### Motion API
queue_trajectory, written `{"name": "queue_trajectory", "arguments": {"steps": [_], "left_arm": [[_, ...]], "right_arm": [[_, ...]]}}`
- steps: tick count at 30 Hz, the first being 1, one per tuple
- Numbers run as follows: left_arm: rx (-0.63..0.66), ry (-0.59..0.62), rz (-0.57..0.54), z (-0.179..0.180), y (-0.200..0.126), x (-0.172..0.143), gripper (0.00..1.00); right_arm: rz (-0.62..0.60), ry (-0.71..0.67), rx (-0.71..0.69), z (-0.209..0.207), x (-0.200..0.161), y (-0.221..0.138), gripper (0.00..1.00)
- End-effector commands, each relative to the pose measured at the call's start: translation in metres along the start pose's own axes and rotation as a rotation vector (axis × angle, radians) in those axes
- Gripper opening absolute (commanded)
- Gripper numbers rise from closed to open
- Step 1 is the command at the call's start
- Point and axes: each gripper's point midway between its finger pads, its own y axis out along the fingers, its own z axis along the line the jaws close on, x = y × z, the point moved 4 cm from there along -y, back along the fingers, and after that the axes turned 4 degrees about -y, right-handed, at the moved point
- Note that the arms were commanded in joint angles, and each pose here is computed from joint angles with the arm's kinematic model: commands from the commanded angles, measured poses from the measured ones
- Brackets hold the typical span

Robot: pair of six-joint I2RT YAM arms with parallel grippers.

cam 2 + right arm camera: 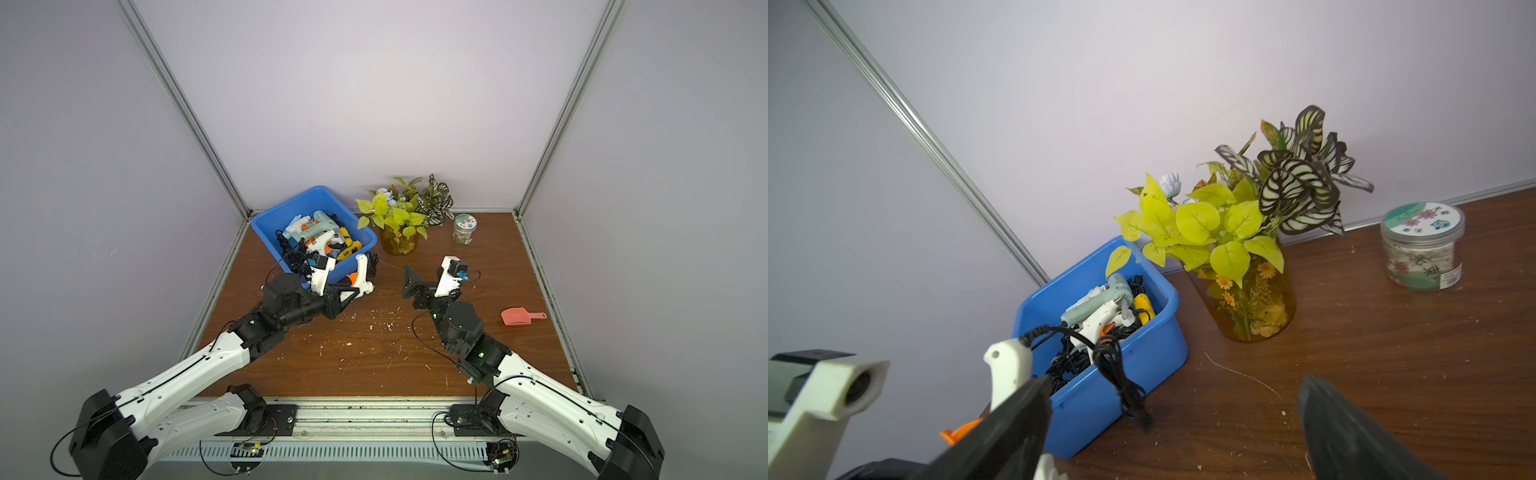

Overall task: Put the hot melt glue gun into the storage box
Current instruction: Pick up the hot melt adhesive gun from the center of the board, then place the hot melt adhesive gun in the storage box.

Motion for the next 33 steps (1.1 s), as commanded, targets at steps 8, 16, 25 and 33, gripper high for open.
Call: {"name": "queue_trajectory", "arguments": {"steps": [8, 16, 25, 33], "left_arm": [[0.174, 0.140, -0.333, -0.026, -0.051, 0.129, 0.00], [0.257, 0.098, -0.454, 0.020, -0.056, 0.179, 0.00], [0.426, -0.025, -0.566, 0.120, -0.064, 0.212, 0.00], [0.523, -0.132, -0.521, 0.191, -0.041, 0.203, 0.00]], "right_arm": [[-0.026, -0.025, -0.040, -0.012, 0.004, -0.010, 1.00], [-0.012, -0.033, -0.036, -0.011, 0.002, -0.008, 1.00], [0.013, -0.044, -0.037, -0.008, -0.002, -0.003, 1.00], [0.013, -0.047, -0.043, -0.009, -0.002, -0.004, 1.00]]}}
